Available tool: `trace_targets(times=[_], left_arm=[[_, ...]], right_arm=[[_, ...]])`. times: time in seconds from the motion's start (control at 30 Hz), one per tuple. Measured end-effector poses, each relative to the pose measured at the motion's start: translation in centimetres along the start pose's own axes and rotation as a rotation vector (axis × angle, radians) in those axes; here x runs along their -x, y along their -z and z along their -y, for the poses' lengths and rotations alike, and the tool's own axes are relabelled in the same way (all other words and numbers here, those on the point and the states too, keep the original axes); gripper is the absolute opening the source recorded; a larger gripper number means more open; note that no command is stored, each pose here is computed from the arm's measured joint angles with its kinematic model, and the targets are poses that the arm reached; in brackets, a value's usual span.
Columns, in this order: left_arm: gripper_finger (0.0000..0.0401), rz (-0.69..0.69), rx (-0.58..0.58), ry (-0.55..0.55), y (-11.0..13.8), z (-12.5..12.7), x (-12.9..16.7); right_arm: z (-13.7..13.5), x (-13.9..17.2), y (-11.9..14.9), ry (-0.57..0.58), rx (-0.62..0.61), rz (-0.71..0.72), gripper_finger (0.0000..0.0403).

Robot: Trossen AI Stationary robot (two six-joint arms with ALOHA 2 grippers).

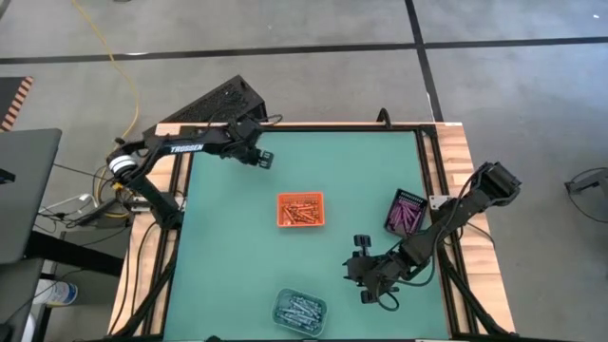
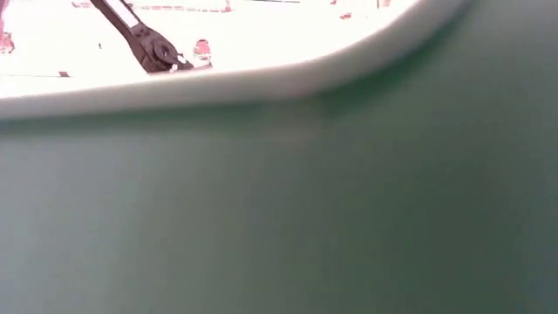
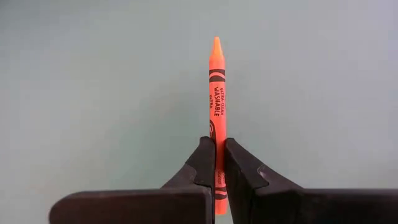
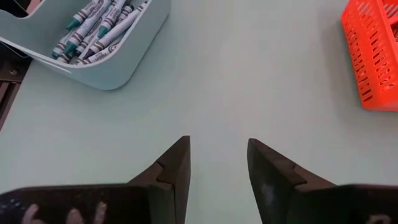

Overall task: Sort crayons
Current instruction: Put the orange crayon into the orange bin

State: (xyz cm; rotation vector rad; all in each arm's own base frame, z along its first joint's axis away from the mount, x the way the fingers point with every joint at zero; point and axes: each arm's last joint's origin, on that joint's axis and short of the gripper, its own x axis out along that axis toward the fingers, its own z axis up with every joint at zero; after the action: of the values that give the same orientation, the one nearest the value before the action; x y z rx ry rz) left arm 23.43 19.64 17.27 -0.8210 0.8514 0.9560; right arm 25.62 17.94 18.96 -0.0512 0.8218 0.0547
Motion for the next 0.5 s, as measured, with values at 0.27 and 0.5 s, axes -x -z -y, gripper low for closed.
trace_targets(times=[0.27,0.5], left_arm=[[0.0000,0.064,-0.208,0.168,2.6,4.8,4.4],[0.0000,0.092,-0.371,0.331,6.4,8.8,7.8]], right_arm=[[0.0,0.0,0.0,0.001,-0.004,-0.001,0.0150],[0.0,0.0,0.0,0.000,-0.005,-0.001,0.0150]])
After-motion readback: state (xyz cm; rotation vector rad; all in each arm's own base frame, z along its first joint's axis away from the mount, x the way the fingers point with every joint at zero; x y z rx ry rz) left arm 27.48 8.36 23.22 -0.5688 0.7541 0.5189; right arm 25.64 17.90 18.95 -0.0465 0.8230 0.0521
